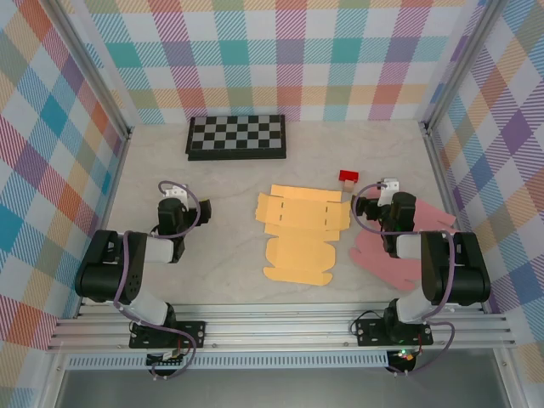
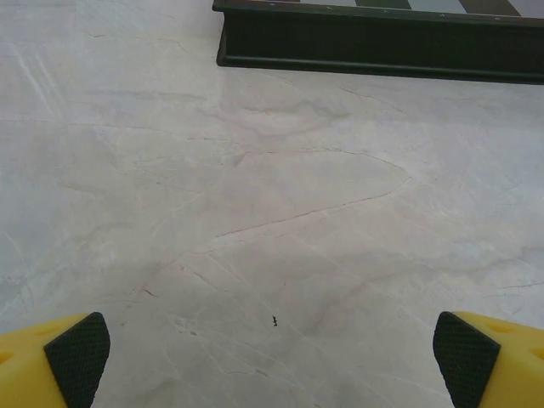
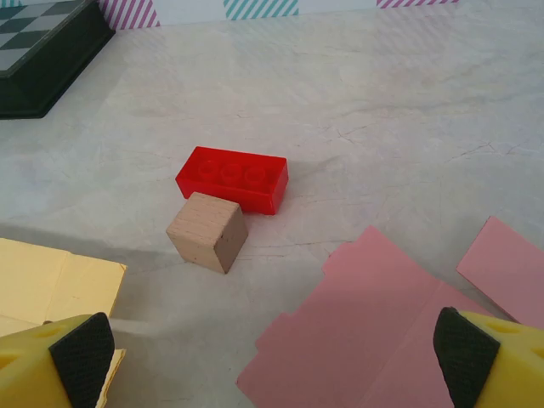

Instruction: Fold the paper box

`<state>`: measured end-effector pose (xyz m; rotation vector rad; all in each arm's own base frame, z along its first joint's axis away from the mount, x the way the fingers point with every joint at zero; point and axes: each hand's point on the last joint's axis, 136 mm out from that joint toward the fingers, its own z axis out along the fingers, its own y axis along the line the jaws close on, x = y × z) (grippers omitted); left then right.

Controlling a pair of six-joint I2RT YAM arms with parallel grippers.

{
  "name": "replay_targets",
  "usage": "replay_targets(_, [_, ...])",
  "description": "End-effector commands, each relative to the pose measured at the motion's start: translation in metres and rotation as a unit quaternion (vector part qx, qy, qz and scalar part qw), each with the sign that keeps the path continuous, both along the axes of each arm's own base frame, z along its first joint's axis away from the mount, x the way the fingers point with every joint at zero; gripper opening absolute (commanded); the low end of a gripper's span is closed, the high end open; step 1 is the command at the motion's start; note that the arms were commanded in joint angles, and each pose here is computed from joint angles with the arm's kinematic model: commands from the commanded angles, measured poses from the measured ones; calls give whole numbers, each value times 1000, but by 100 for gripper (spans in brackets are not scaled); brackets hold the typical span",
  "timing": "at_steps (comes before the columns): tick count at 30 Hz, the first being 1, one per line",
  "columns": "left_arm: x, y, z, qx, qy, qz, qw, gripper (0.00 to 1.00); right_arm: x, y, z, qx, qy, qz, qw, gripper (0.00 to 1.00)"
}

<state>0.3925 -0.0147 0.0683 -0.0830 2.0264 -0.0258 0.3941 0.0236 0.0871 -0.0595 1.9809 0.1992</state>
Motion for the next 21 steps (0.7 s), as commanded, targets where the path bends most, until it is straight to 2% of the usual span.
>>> replay_targets(1, [7,-1,10,2,-16,-8,1000,100,2,4,4,6,-5,8,1000,100])
replay_targets(21, [6,1,10,-4,-15,-9,1000,100,3,1,3,6,-3,-1,1000,100])
